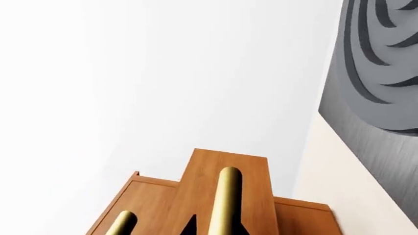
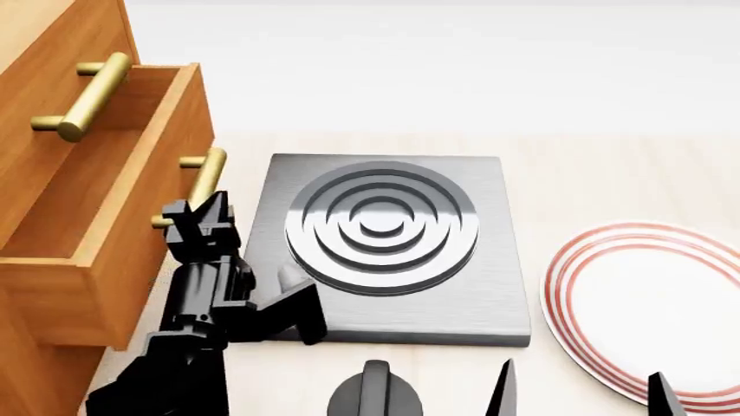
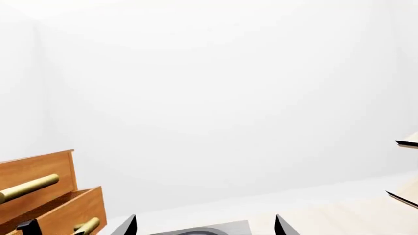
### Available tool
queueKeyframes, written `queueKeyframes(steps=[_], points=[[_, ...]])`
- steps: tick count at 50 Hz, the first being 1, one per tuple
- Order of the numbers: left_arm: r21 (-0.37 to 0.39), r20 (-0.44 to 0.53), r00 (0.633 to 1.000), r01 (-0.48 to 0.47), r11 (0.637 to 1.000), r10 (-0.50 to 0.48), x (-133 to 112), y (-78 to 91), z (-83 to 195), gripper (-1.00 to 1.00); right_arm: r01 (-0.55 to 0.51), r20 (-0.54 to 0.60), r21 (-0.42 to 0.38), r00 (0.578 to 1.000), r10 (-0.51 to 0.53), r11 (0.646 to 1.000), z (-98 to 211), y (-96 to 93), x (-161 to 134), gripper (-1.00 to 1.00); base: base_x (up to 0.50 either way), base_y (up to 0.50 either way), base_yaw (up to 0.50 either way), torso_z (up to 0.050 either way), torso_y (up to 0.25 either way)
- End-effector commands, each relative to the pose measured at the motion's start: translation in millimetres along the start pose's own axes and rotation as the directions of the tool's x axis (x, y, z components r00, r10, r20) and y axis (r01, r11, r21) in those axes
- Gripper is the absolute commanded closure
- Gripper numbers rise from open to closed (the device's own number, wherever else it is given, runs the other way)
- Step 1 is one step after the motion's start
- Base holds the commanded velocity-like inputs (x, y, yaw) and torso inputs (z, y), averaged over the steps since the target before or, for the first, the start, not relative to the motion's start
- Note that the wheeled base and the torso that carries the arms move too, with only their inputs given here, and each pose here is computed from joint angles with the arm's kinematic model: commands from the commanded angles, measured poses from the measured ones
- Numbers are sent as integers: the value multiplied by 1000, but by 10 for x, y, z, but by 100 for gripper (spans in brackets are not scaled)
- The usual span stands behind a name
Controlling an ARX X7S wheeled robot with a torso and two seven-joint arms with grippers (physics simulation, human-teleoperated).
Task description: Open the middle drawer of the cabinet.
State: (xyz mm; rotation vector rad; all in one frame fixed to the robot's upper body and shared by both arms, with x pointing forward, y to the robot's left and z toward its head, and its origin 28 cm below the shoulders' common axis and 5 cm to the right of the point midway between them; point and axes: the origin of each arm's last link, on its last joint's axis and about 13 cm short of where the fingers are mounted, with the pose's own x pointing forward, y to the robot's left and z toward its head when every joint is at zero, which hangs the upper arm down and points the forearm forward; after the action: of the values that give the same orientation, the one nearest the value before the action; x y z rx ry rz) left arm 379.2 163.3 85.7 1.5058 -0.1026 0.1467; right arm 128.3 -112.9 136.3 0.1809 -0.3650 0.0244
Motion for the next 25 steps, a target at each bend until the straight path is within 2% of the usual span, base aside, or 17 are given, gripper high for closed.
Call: queueKeyframes(steps=[1,25], points=[[15,55,998,-36,999,35,18,54,89,100,-1,-2,0,1000,1,1000,-6,0,-1,-100,0,0,0,0,0],[-16,121,992,-34,999,36,-30,75,242,100,-2,-5,-1,1000,2,1000,-12,-2,5,-100,0,0,0,0,1]])
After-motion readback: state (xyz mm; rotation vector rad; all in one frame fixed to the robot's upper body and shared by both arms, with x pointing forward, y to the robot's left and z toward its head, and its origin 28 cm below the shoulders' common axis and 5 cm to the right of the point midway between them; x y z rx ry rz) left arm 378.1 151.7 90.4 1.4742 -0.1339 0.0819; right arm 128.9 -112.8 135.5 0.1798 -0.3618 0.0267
